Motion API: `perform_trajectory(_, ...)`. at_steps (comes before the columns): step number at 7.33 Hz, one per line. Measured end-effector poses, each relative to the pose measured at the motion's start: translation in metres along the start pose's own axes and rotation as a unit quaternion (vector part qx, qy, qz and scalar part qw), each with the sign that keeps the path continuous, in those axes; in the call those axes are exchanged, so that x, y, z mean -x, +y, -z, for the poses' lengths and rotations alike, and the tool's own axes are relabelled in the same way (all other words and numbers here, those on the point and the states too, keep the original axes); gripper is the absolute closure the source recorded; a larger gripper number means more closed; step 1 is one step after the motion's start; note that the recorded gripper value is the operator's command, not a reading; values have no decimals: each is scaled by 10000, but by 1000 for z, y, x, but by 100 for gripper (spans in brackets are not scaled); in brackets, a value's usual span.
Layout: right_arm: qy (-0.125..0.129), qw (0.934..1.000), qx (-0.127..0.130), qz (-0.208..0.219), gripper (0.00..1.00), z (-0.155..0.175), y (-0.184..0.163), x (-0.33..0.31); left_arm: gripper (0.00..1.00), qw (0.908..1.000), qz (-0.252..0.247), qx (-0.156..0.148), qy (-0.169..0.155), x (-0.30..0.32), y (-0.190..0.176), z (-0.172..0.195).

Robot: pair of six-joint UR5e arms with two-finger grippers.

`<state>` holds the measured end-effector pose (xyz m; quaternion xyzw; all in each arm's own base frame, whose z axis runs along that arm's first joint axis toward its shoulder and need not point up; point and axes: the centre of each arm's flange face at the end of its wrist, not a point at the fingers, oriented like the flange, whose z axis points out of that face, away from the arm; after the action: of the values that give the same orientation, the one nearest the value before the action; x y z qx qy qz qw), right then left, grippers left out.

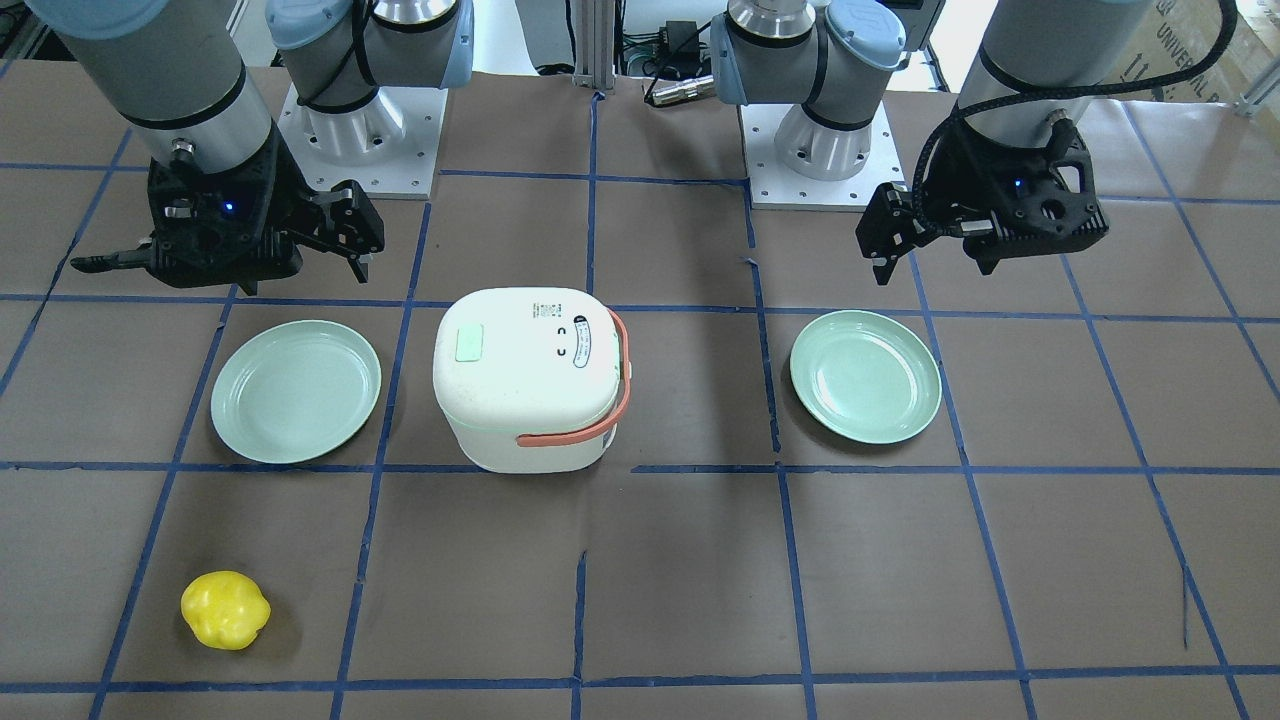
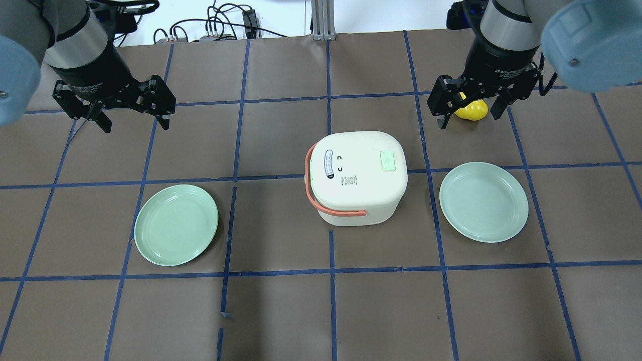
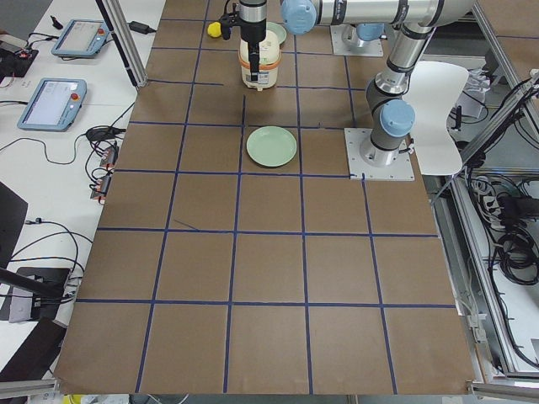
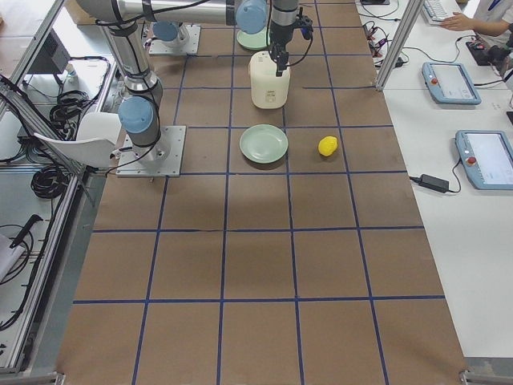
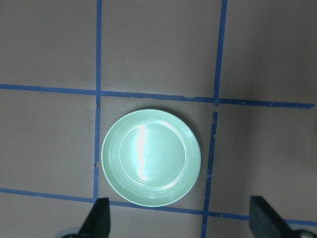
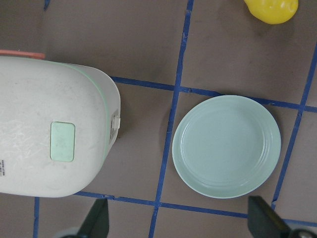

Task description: Press rice cooker button

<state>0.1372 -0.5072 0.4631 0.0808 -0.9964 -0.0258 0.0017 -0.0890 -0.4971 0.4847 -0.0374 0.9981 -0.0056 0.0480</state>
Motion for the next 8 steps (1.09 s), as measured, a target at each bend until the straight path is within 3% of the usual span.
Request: perform_trajectory(8,-8,10000,20,9,0,-2,-2,-2,0,10000,0,-2,0,0,0,0)
